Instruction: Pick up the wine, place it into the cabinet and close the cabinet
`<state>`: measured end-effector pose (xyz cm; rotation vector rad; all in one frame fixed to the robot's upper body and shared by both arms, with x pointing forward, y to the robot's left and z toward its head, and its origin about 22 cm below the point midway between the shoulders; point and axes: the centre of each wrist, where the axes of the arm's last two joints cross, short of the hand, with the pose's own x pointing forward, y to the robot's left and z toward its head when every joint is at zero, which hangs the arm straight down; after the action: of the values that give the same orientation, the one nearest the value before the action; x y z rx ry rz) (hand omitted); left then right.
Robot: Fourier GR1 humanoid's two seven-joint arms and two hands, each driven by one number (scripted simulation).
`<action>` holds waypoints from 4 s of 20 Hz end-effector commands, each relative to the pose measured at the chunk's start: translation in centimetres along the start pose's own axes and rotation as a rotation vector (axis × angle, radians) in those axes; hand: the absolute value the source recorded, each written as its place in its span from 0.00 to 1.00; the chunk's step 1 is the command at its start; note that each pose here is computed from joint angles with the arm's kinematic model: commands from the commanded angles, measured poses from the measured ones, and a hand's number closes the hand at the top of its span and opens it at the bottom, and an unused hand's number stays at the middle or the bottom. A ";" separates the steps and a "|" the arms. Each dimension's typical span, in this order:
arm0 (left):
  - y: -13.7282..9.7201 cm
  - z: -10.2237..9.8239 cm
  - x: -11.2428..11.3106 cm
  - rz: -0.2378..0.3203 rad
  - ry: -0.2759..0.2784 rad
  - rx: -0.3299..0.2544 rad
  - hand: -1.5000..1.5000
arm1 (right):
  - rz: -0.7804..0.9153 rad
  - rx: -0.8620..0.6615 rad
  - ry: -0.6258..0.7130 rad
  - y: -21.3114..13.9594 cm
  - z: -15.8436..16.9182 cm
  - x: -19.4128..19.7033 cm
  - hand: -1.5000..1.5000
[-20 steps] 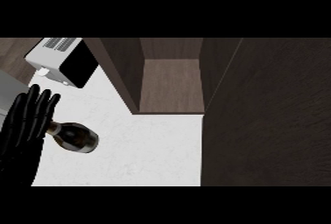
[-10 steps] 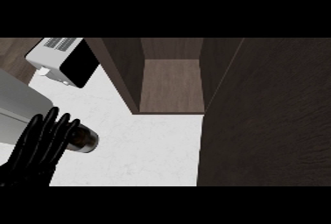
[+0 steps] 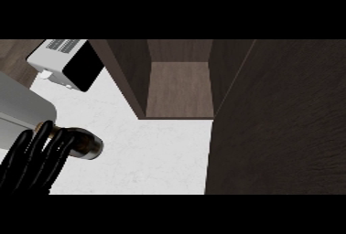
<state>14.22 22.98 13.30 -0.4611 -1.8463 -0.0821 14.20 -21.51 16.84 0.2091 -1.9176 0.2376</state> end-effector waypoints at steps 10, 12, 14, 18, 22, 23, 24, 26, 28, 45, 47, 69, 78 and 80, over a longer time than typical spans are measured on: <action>0.1 1.0 4.5 0.001 -0.027 0.078 0.00 | 0.003 -0.005 -0.005 0.0 1.4 2.6 0.00; 1.1 1.6 4.5 -0.013 -0.019 0.096 0.00 | 0.014 -0.014 -0.013 0.2 0.1 3.8 0.00; 0.9 1.1 2.8 -0.028 -0.023 0.120 0.00 | 0.015 -0.027 -0.017 -0.7 0.2 2.3 0.00; 3.0 1.1 5.3 -0.048 -0.021 0.138 0.00 | 0.024 -0.019 -0.030 -0.2 1.0 3.5 0.00; 4.2 1.2 5.9 -0.066 -0.019 0.162 0.00 | 0.022 -0.025 -0.034 -0.9 0.5 3.2 0.00; 4.3 1.8 4.4 -0.057 -0.023 0.178 0.00 | 0.022 -0.025 -0.016 0.4 0.4 4.3 0.00; 5.0 1.4 4.9 -0.064 -0.023 0.175 0.00 | 0.026 -0.027 -0.031 0.1 0.6 4.1 0.00; 6.1 0.4 5.8 -0.076 -0.015 0.206 0.00 | 0.018 -0.022 -0.036 0.4 -0.2 3.0 0.00; 6.0 2.5 5.2 -0.074 -0.004 0.239 0.00 | 0.014 -0.019 -0.025 0.3 1.7 5.3 0.00; 13.5 0.8 -0.2 -0.023 0.165 0.240 0.00 | 0.002 -0.018 -0.016 0.5 -0.1 4.1 0.00; 13.5 0.7 -1.8 -0.032 0.157 0.225 0.00 | 0.018 0.003 -0.026 0.8 -0.1 5.2 0.00; 16.8 3.3 -11.2 -0.050 0.180 0.305 0.00 | 0.021 -0.006 -0.030 -0.2 0.3 5.4 0.00; 17.1 1.4 -14.1 -0.044 0.192 0.271 0.00 | 0.020 -0.008 -0.021 0.9 -0.5 5.2 0.00; 19.1 1.2 -13.4 -0.020 0.194 0.262 0.00 | 0.021 0.008 -0.035 0.8 0.6 6.4 0.00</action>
<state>22.52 37.16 -2.96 -0.2231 -1.6455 0.0991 14.78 -20.42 20.58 0.1657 -1.8899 0.2494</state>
